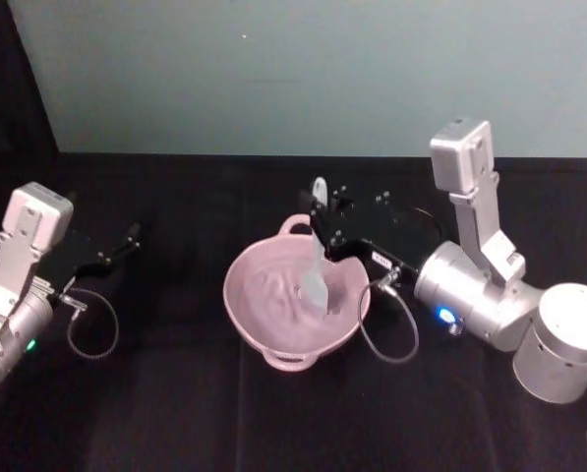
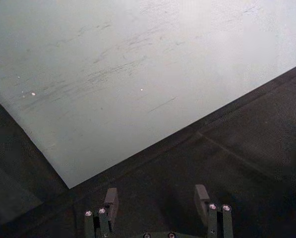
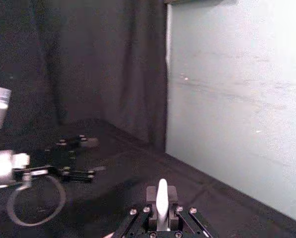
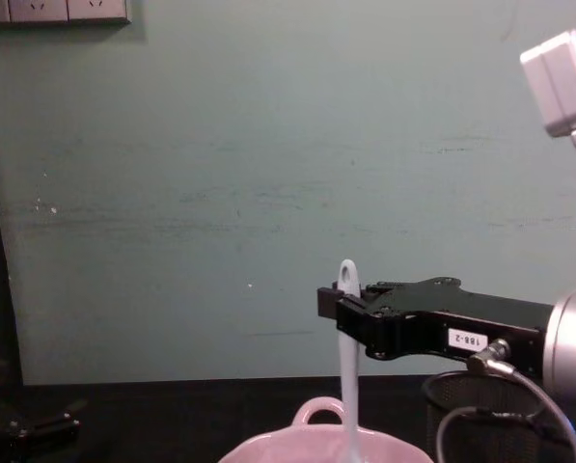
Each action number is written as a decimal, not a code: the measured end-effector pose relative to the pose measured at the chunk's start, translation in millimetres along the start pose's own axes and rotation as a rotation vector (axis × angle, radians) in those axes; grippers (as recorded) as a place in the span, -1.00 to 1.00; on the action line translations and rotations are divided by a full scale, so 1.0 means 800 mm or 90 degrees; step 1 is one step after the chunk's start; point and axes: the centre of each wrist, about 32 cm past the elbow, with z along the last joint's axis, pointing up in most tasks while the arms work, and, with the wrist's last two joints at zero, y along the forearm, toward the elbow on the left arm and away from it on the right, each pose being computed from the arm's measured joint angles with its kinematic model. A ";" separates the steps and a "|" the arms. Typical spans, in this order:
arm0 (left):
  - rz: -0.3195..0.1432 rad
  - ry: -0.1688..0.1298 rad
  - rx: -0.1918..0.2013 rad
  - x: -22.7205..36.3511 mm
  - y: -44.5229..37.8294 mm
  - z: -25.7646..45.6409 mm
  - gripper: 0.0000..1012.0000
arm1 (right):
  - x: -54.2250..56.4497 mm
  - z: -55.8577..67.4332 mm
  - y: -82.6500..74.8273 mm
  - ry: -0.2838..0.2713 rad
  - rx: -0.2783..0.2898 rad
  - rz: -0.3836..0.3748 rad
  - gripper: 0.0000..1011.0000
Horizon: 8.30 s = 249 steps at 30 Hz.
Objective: Use the one hand to pick up the spoon and stir the clear water in the bowl.
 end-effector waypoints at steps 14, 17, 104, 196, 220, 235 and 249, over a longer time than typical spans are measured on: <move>0.000 0.000 0.000 0.0000 0.000 0.0000 1.00 | -0.030 -0.001 0.012 0.030 0.025 0.046 -0.75; 0.000 0.000 0.000 0.0000 0.000 0.0000 1.00 | -0.031 -0.005 0.021 0.027 0.029 0.040 -0.75; 0.000 0.000 0.000 0.0000 0.000 0.0000 1.00 | -0.007 -0.003 0.004 0.015 -0.006 -0.069 -0.75; 0.000 0.000 0.000 0.0000 0.000 0.0000 1.00 | -0.046 0.002 0.001 0.090 0.078 -0.141 -0.75; 0.000 0.000 0.000 0.0000 0.000 0.0000 1.00 | -0.023 0.069 -0.056 0.219 0.099 -0.216 -0.75; 0.000 0.000 0.000 0.0000 0.000 0.0000 1.00 | -0.011 0.070 -0.066 0.236 0.135 -0.332 -0.75; 0.000 0.000 0.000 0.0000 0.000 0.0000 1.00 | 0.012 0.045 -0.060 0.268 0.137 -0.394 -0.75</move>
